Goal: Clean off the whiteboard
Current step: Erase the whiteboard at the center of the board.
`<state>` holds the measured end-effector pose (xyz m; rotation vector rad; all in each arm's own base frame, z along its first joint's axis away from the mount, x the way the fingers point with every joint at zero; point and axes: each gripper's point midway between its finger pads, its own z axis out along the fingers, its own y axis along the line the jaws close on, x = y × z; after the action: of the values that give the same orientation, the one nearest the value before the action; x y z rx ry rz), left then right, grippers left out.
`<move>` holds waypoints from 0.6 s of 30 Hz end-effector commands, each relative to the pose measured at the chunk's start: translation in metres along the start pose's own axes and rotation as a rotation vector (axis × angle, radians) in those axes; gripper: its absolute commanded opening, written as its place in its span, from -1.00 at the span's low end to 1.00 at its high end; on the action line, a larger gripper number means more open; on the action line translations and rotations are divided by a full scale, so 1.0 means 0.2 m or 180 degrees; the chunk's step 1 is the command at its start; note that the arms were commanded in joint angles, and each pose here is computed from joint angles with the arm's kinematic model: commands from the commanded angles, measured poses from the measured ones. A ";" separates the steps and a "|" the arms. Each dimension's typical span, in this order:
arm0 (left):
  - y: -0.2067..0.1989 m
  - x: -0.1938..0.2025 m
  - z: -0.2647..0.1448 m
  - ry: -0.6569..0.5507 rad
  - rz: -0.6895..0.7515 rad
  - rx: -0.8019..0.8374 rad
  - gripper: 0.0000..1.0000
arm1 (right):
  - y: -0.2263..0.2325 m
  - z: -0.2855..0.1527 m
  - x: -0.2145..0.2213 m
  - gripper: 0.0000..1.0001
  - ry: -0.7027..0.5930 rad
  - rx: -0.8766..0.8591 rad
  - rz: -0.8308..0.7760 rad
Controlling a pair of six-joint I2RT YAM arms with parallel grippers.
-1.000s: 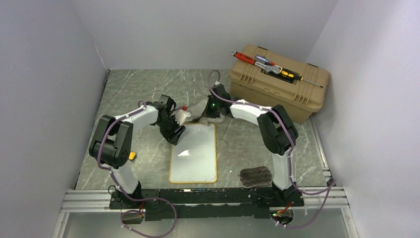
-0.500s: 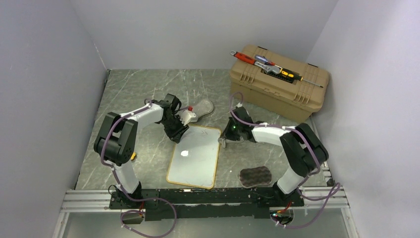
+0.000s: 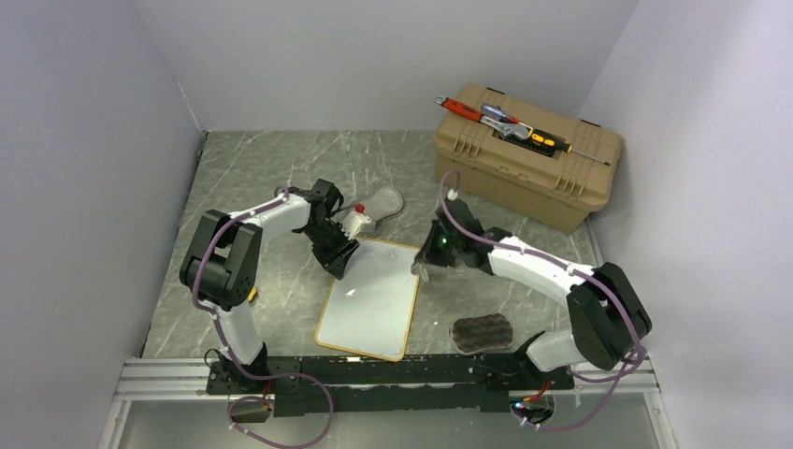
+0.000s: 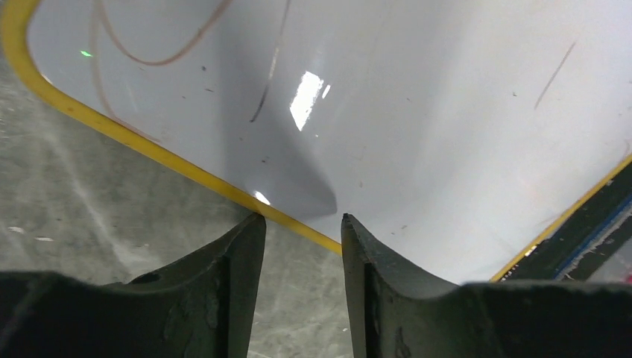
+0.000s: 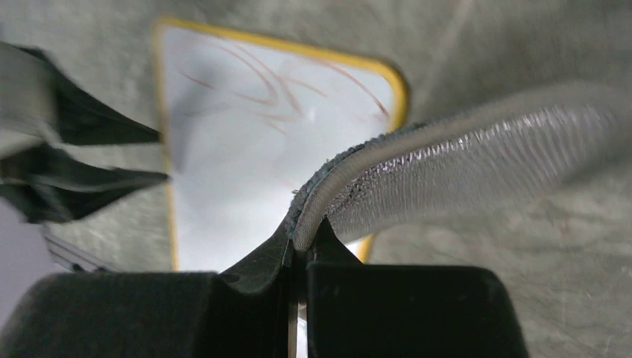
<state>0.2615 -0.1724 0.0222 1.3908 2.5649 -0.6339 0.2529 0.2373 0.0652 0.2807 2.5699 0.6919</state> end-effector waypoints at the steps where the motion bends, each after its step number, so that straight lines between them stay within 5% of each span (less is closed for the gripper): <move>1: -0.09 -0.01 -0.01 -0.0004 -0.0121 0.0261 -0.02 | 0.22 -0.08 -0.24 -1.00 -0.0205 -0.0158 -0.0245; 10: -0.02 0.06 0.06 0.0168 -0.0067 0.0092 0.02 | 0.17 0.20 -0.15 -1.00 0.0560 0.0126 -0.0208; 18: 0.01 0.09 0.08 0.0221 0.0017 0.0025 -0.04 | 0.05 0.01 -0.19 -1.00 0.0519 0.0480 -0.0301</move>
<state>0.2553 -0.1714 0.0205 1.3968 2.5932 -0.6450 0.2920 0.2534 0.0474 0.1906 2.8074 0.5598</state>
